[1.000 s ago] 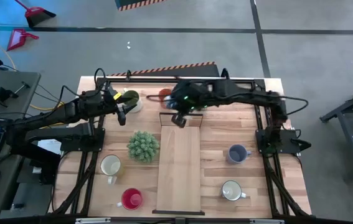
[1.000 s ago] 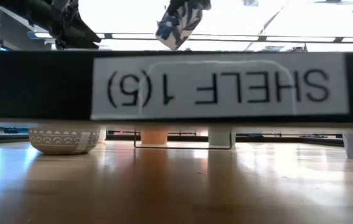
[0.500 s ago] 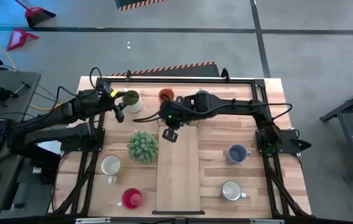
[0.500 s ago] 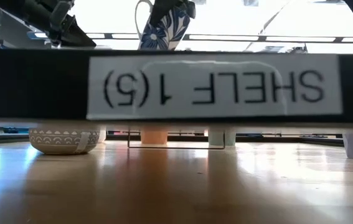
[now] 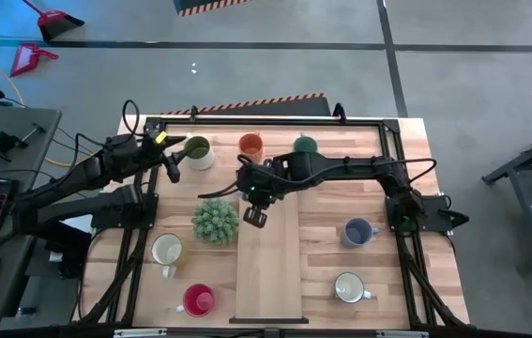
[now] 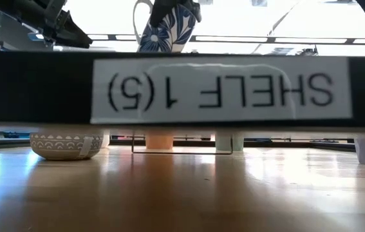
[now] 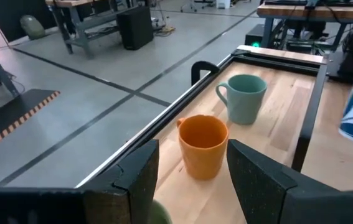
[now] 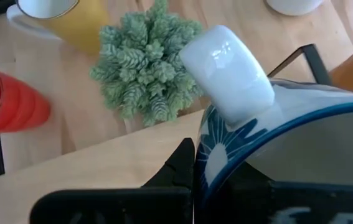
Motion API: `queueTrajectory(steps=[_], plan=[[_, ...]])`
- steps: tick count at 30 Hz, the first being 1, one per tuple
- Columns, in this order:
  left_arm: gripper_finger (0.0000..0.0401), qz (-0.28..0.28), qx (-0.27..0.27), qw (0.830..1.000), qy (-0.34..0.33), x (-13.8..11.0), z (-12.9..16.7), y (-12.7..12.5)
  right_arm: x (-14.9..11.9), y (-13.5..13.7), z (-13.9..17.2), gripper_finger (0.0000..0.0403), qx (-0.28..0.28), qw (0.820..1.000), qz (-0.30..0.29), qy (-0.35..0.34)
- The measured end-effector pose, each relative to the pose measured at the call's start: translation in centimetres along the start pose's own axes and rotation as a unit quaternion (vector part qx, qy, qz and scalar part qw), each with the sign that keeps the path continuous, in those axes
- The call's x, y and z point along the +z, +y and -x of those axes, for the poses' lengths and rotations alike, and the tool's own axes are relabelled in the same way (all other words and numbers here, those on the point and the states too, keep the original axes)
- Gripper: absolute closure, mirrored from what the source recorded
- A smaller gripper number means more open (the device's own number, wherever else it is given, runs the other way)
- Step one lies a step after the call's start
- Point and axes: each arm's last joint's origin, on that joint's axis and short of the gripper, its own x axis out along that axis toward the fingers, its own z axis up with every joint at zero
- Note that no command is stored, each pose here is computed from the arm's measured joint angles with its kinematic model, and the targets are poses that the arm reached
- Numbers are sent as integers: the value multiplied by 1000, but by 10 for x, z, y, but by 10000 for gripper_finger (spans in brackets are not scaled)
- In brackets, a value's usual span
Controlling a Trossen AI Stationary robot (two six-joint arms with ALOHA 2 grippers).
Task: Place coffee mugs
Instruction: Put the top blue patterned mug on the shelf
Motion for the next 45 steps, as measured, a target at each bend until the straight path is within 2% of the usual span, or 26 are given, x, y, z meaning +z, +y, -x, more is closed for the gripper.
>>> queueTrajectory(steps=[4,8,16,27,31,45], plan=[[222,7,-2,1000,0,0,0,0,-1,2,-8,402,7,1000,-18,5],[222,23,-2,1000,0,0,0,0,-6,3,-33,402,-4,999,-39,30],[222,1,-2,1000,-1,0,0,0,-8,-3,-72,402,-15,996,-54,65],[222,-9,-2,1000,-1,0,0,0,-8,-2,-89,402,8,993,-92,77],[222,-13,-2,1000,-1,0,0,0,-12,-2,-101,403,1,991,-101,89],[222,-17,-2,1000,-1,0,0,0,-11,-6,-102,403,-14,989,-120,88]])
